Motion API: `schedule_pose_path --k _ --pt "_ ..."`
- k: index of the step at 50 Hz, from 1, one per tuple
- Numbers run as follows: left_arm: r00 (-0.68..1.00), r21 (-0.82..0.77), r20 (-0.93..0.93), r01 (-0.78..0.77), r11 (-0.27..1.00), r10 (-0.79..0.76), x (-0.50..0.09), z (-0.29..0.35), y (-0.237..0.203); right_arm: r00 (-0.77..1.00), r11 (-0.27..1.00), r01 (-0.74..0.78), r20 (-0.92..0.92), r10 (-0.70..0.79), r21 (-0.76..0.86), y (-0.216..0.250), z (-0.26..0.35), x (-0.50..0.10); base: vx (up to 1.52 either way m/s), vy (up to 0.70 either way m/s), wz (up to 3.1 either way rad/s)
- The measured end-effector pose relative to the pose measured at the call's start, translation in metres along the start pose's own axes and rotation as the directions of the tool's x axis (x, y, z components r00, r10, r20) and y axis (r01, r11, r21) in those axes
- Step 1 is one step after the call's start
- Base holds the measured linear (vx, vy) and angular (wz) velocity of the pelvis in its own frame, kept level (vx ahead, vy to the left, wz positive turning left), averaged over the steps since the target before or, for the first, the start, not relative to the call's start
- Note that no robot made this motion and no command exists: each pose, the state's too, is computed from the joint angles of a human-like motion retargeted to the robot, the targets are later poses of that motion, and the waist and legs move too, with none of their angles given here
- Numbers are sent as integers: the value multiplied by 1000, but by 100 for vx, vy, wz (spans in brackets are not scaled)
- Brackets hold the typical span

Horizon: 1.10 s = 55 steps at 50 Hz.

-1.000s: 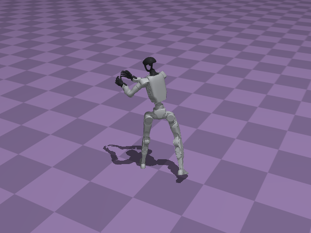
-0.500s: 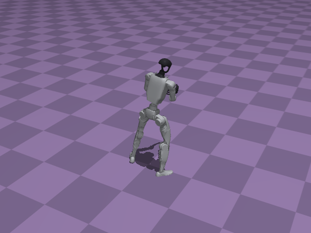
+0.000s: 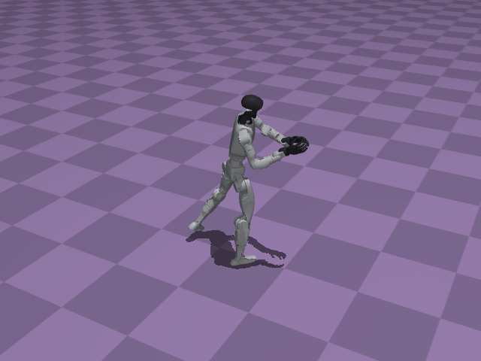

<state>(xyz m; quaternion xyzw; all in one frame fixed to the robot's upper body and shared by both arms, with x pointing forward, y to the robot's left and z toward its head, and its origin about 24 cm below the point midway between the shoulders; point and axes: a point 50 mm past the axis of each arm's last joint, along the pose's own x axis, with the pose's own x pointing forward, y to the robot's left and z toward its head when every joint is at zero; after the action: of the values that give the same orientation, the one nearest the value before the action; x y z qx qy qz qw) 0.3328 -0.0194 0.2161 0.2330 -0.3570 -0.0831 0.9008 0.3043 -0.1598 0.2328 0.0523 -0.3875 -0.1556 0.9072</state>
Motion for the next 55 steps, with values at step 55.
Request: schedule_pose_path --k 55 --pt "-94 -182 981 -175 968 168 -46 363 58 -493 802 555 690 530 -220 -2 314 -63 6 3 -47"
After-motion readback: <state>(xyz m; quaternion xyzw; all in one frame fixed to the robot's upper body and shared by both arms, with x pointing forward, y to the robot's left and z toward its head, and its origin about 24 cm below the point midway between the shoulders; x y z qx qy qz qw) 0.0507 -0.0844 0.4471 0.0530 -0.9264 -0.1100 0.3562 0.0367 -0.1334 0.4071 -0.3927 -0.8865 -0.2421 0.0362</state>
